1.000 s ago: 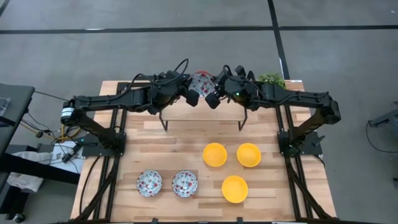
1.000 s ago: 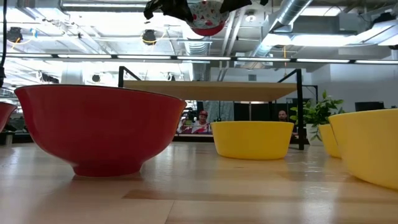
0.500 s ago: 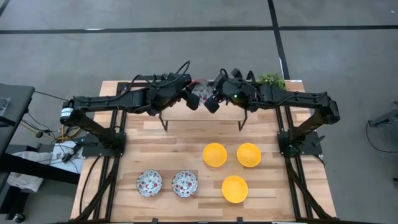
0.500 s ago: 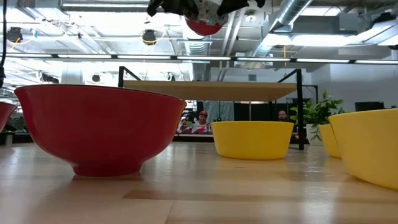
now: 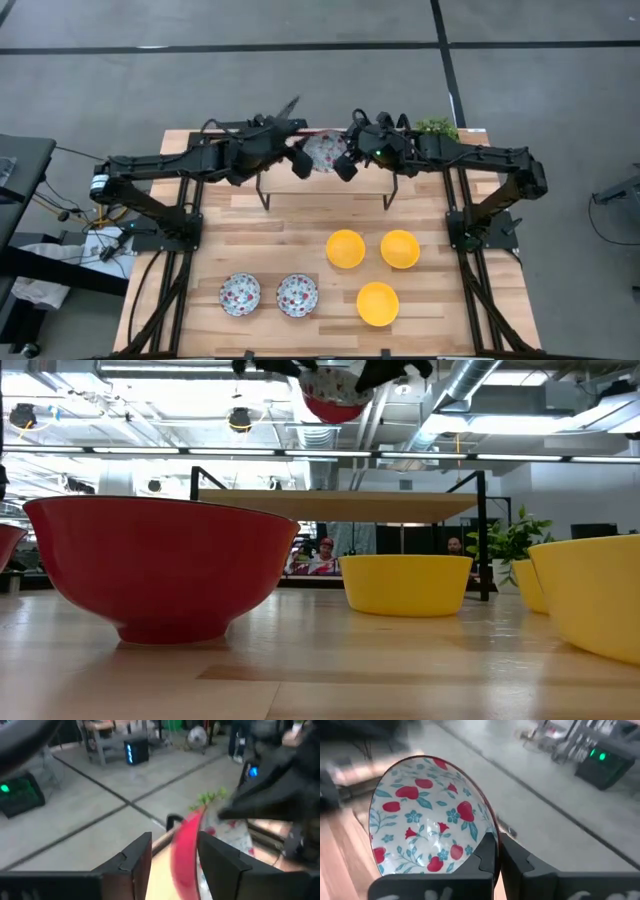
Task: Pick & Place Mini bowls
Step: Put the top red patterned bowl on the shelf
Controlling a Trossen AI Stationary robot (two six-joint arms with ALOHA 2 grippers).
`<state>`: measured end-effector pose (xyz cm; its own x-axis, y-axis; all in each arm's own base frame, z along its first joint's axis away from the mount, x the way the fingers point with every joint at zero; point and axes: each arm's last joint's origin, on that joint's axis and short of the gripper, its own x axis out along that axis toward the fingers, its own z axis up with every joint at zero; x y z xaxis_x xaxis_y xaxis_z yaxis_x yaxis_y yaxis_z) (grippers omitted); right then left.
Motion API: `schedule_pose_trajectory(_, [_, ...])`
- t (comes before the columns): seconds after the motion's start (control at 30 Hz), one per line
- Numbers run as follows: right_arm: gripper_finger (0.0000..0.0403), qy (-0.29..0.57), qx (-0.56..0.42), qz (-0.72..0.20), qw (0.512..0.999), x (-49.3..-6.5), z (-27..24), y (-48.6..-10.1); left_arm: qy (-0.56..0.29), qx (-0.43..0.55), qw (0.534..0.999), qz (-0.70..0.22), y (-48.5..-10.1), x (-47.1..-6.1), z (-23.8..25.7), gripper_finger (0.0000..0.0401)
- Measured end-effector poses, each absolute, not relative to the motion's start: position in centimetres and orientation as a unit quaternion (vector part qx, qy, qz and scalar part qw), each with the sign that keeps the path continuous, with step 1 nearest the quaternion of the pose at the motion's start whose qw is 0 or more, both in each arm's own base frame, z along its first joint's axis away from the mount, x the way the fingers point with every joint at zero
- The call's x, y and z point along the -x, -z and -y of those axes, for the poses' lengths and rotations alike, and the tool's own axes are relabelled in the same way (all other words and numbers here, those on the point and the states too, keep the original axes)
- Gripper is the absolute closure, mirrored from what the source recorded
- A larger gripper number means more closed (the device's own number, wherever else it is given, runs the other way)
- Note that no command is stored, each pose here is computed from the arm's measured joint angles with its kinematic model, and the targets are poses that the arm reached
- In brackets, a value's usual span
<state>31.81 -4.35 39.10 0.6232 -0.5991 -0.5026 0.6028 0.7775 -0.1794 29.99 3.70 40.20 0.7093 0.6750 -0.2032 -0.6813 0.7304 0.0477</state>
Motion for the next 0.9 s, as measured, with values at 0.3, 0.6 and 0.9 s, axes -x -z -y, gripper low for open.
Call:
schedule_pose_trajectory(0.3, [0.0402, 0.289, -0.08, -0.356, 0.885, -30.6, 7.4, -37.7, -0.339, 0.016, 0.939, -0.05, -43.8, -25.8, -3.1, 0.0242])
schedule_pose_trajectory(0.6, [0.0402, 0.186, -0.218, -0.41, 0.866, -28.2, 12.1, -36.8, -0.253, -0.022, 0.964, -0.079, -41.8, -23.1, -0.7, 0.0242])
schedule_pose_trajectory(0.9, [0.0402, 0.172, -0.274, -0.442, 0.837, -25.6, 15.0, -36.3, -0.195, -0.036, 0.974, -0.107, -37.8, -20.9, 1.7, 0.0242])
